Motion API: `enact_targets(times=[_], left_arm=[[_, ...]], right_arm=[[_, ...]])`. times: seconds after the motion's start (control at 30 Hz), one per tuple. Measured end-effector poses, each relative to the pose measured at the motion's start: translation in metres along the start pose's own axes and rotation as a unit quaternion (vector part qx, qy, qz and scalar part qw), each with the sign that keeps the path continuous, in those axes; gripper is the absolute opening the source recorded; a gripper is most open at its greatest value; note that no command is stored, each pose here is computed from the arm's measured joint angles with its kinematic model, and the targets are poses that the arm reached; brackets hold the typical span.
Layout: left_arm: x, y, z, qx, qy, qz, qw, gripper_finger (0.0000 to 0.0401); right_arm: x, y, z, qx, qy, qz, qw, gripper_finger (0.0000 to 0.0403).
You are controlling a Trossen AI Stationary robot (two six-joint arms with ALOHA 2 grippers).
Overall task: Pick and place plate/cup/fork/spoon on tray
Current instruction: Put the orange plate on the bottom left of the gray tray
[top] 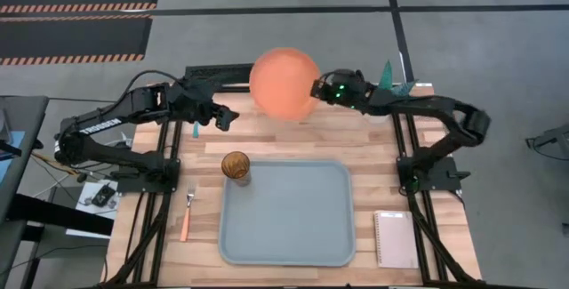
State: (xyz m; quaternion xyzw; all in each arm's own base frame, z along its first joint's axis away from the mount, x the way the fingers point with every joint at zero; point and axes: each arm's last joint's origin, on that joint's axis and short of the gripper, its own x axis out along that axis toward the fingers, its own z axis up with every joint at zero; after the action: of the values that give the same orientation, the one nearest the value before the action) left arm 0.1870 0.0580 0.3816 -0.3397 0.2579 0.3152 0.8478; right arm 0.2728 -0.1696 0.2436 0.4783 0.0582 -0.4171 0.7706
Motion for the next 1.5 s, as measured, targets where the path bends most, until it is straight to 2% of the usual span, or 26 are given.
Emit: enact_targets(times=[0.17, 0.33, 0.47, 0.63, 0.8, 1.1, 1.23, 1.5], left_arm=[[0.001, -0.002, 0.010, -0.019, -0.017, -0.051, 0.998, 0.0293], [0.001, 0.002, 0.024, -0.102, -0.047, -0.078, 0.991, 0.0293], [0.004, 0.003, 0.034, -0.114, -0.069, -0.097, 0.986, 0.0293], [0.004, -0.002, 0.044, -0.078, -0.107, -0.134, 0.982, 0.0293], [0.014, -0.010, 0.046, -0.040, -0.104, -0.157, 0.981, 0.0293], [0.040, -0.015, 0.044, -0.039, -0.076, -0.134, 0.987, 0.0286], [0.042, -0.015, 0.044, -0.039, -0.073, -0.131, 0.988, 0.0245], [0.044, -0.009, 0.039, -0.058, -0.070, -0.070, 0.993, 0.0097]], right_arm=[[-0.044, 0.024, 0.014, -0.032, -0.051, 0.070, 0.996, 0.0003], [-0.087, 0.041, 0.018, -0.097, -0.126, 0.092, 0.983, 0.0003], [-0.106, 0.048, 0.013, -0.108, -0.133, 0.112, 0.979, 0.0003], [-0.109, 0.051, 0.006, -0.107, -0.121, 0.115, 0.980, 0.0005], [-0.103, 0.055, -0.005, -0.116, -0.101, 0.123, 0.980, 0.0005], [-0.100, 0.059, -0.017, -0.121, -0.080, 0.131, 0.981, 0.0006], [-0.100, 0.056, -0.018, -0.119, -0.071, 0.115, 0.984, 0.0007], [-0.099, 0.055, -0.018, -0.119, -0.075, 0.107, 0.984, 0.0008]])
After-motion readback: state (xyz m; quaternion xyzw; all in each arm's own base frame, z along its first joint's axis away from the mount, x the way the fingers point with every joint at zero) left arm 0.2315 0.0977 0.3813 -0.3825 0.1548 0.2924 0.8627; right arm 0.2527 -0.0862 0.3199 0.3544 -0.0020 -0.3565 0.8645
